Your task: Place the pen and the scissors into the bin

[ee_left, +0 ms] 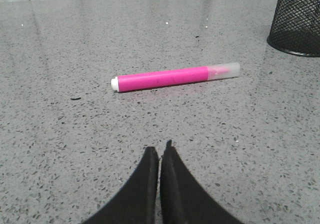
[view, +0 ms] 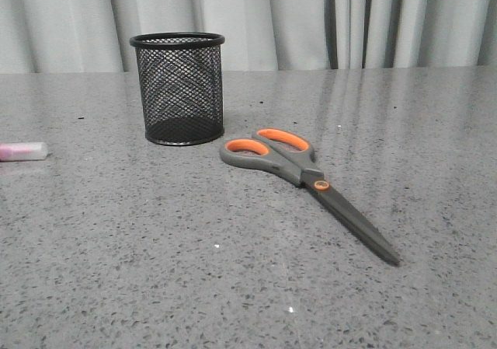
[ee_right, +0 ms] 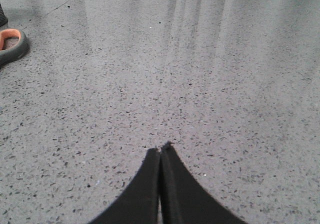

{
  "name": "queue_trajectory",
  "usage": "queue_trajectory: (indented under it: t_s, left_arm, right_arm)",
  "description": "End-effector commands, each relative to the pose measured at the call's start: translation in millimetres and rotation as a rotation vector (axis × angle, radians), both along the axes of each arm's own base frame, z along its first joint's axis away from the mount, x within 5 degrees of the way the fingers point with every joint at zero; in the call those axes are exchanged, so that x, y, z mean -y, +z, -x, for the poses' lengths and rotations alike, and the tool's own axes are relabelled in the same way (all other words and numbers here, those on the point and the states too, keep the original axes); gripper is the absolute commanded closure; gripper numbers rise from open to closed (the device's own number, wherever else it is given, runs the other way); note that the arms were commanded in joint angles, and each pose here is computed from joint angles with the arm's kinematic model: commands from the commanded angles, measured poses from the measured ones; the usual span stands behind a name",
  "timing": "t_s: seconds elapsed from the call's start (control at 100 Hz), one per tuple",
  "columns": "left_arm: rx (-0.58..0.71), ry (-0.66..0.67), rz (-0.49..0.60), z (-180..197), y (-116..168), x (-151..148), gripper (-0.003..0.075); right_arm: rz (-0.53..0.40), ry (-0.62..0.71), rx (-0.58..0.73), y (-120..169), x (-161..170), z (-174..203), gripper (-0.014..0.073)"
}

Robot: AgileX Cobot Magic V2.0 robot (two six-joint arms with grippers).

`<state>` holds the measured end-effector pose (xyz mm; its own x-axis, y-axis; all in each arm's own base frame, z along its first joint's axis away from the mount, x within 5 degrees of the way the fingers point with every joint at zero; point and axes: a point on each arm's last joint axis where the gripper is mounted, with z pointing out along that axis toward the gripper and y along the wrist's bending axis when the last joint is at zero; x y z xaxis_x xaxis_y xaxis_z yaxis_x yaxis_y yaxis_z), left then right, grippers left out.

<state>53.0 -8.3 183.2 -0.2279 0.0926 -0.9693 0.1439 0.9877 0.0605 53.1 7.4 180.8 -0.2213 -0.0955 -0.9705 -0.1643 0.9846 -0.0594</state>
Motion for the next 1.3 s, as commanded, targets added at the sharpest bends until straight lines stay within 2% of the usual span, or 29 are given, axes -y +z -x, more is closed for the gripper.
queue_trajectory:
  t_s: [0.0, 0.77, 0.96, 1.08, 1.15, 1.24, 1.29]
  left_arm:
    - [0.040, 0.011, 0.019, 0, -8, -1, 0.0739]
    - [0.040, 0.011, 0.019, 0, -8, -1, 0.0739]
    - [0.040, 0.011, 0.019, 0, -8, -1, 0.0739]
    - [0.042, 0.012, 0.020, 0, -8, -1, 0.0739]
    - [0.044, 0.012, 0.021, 0, -8, -1, 0.0739]
    - [0.066, 0.013, 0.055, -1, -6, 0, 0.0739]
    - [0.100, 0.017, 0.111, -1, -2, 0, 0.0739]
  right_arm:
    - [-0.001, 0.001, 0.070, 2, 0, 0, 0.0653]
    - [-0.003, 0.001, 0.078, 3, 0, 0, 0.0653]
    - [-0.015, 0.005, 0.151, 10, -1, -1, 0.0653]
    - [-0.032, 0.011, 0.255, 19, -1, -1, 0.0653]
    - [-0.091, 0.013, 0.331, 27, -2, -1, 0.0653]
    - [-0.276, -0.001, 0.394, 35, 0, 0, 0.0653]
    - [-0.362, -0.013, 0.410, 38, 1, 1, 0.0653]
